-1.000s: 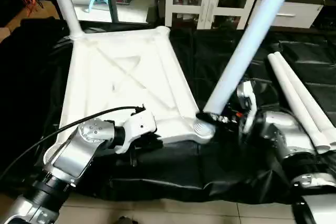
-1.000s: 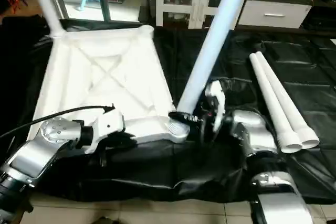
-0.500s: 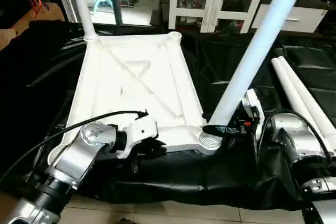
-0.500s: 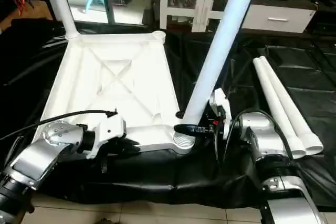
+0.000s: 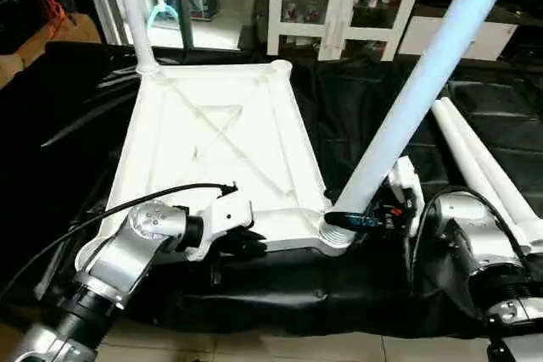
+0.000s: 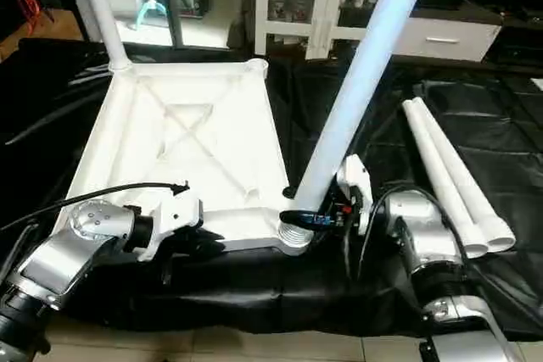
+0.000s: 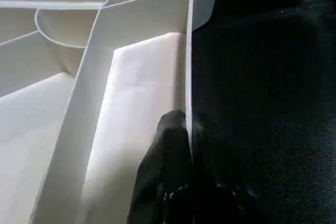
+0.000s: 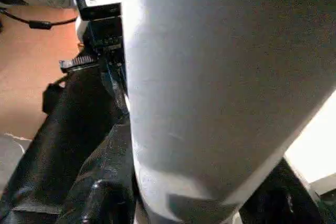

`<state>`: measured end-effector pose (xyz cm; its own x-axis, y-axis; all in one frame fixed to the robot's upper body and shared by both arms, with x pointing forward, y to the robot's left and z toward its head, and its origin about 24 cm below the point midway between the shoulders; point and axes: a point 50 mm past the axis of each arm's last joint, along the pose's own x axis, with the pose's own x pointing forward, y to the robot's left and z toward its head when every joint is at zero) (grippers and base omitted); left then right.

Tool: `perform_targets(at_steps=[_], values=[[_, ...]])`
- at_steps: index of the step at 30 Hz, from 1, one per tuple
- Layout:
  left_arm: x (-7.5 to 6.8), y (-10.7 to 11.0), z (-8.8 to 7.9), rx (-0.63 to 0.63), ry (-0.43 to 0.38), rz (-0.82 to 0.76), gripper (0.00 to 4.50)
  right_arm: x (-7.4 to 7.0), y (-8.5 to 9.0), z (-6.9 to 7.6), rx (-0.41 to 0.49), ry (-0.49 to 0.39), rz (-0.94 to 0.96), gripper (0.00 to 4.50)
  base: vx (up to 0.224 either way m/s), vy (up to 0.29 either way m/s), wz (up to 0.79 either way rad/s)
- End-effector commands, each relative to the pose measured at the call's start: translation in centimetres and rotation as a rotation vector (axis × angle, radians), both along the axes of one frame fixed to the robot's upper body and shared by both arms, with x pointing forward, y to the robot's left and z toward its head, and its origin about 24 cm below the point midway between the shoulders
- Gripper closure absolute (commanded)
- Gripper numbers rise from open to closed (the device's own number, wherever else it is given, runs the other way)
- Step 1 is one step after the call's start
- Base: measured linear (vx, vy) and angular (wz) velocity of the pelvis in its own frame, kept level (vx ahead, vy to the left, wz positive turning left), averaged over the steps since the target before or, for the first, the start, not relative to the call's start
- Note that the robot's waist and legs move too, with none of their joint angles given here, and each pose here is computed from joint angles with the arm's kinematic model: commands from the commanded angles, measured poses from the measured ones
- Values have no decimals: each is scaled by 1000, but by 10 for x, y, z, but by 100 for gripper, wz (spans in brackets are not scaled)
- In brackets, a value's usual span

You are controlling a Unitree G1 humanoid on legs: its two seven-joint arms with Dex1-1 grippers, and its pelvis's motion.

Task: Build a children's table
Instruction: Insert table leg to table base

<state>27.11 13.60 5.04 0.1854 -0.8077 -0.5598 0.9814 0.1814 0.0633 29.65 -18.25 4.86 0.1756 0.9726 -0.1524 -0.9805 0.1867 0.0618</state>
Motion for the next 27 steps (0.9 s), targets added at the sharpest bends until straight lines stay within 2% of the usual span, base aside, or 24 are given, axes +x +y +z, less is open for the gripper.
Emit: perform_targets(at_steps=[1,8,16,17,19,22,27], values=[[7,10,4,-1,-30,64,450,-29,-12,-50,-276,182,50,262,0,0,0],[6,8,4,-2,-32,64,450,-32,-6,-53,-300,157,101,262,0,0,0],[7,10,4,5,-32,66,450,-30,-7,-53,-265,171,59,262,0,0,0],[7,10,4,5,-32,66,450,-29,-8,-53,-253,179,42,262,0,0,0],[7,10,4,4,-32,68,450,-24,-10,-49,-162,214,-46,262,0,0,0],[8,10,4,6,-33,69,450,-20,-11,-47,-111,234,-96,262,0,0,0],[8,11,4,7,-33,69,450,-21,-13,-48,-130,223,-88,262,0,0,0]])
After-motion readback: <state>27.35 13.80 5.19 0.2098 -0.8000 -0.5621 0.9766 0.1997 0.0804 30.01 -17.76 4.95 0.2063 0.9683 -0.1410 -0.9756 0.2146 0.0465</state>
